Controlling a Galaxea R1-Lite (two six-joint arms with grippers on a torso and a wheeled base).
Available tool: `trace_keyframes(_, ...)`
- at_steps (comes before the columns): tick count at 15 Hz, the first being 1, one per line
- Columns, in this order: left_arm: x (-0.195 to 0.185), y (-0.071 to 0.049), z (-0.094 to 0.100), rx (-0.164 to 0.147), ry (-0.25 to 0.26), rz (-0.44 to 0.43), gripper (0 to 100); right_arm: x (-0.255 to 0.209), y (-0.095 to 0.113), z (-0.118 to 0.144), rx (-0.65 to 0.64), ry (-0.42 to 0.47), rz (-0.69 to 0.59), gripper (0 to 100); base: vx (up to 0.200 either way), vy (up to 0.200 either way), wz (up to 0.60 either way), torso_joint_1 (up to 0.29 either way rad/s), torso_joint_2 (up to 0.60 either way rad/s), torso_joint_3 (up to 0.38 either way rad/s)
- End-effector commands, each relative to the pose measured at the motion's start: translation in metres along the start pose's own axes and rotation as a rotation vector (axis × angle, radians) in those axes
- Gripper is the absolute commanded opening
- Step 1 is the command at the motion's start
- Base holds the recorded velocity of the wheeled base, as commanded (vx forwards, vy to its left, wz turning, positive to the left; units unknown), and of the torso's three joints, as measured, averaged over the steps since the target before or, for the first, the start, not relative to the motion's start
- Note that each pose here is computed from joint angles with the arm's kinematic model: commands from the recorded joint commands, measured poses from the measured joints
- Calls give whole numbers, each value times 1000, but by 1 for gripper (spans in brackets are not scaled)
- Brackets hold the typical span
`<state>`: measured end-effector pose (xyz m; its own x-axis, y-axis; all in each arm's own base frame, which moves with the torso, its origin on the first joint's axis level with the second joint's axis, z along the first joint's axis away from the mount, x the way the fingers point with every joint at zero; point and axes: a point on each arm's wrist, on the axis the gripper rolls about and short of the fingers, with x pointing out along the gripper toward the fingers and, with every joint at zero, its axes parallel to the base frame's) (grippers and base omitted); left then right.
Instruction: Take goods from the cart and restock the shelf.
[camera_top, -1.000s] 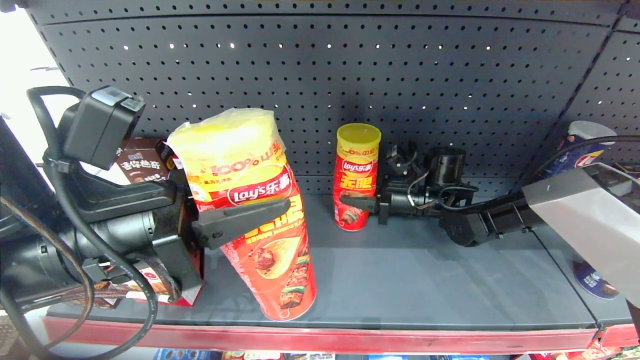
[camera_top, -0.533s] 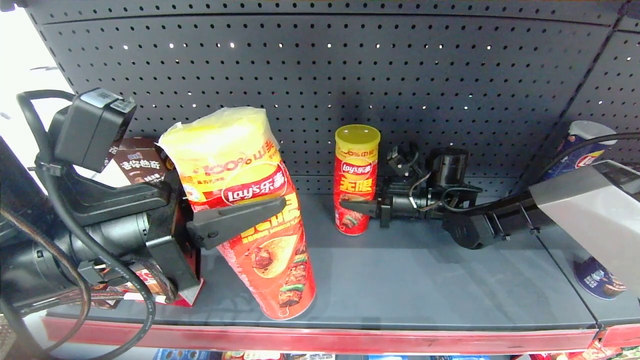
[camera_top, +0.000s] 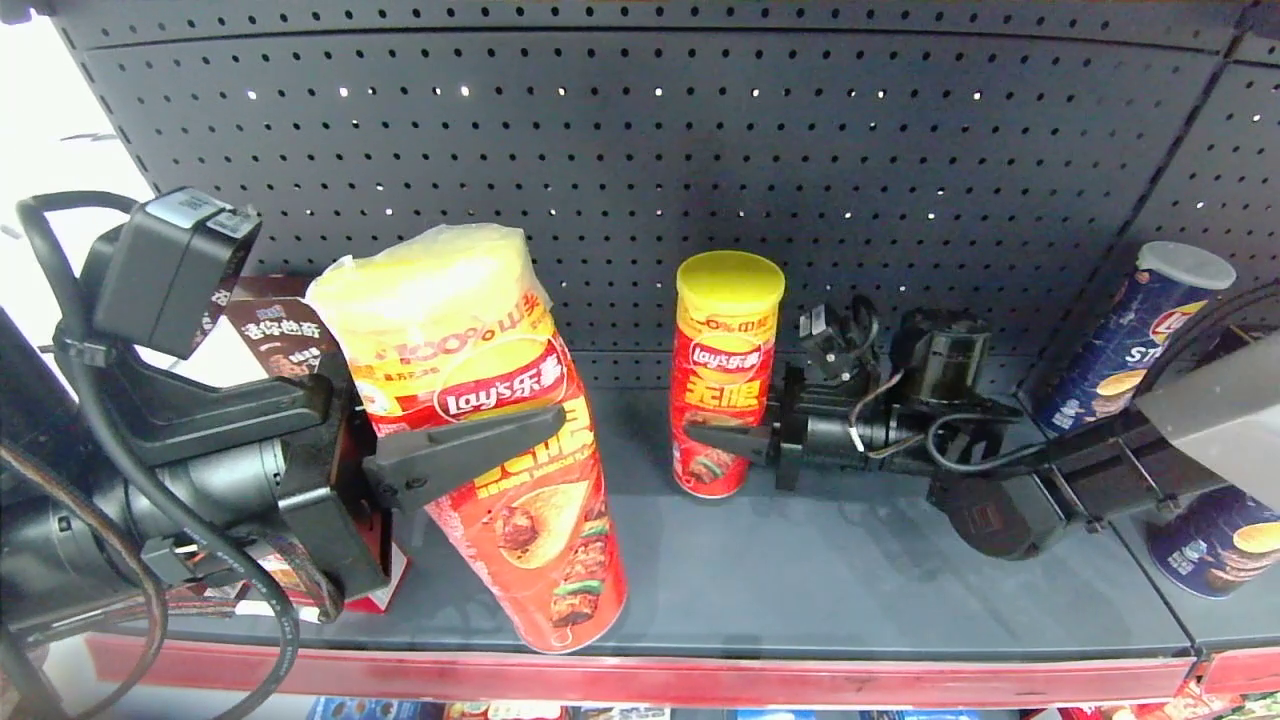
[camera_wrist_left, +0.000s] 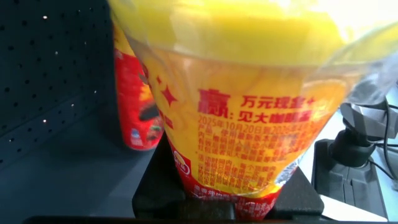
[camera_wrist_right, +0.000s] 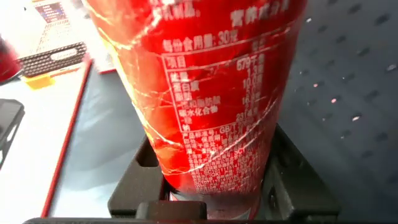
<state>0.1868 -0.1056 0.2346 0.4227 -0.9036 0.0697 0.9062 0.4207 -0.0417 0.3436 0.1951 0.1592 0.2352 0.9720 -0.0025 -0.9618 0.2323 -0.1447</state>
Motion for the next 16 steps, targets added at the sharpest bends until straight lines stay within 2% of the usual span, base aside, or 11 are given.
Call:
trace_keyframes(1,-1,0,1,1,-3,0,0,-13,31,-5,-1,-1,-1,0,0,0,0,0,0,0)
trace_keyframes(5,-1,0,1,0,-2,1,0,-25,47,-11,18,15,7,0,0,0,0,0,0,0)
trace_keyframes(8,-2,-1,-1,-3,3,4,0,-30,67,-16,38,31,35,0,0,0,0,0,0,0)
trace_keyframes(16,-4,1,-4,-9,11,14,0,-26,70,-34,73,68,32,0,0,0,0,0,0,0)
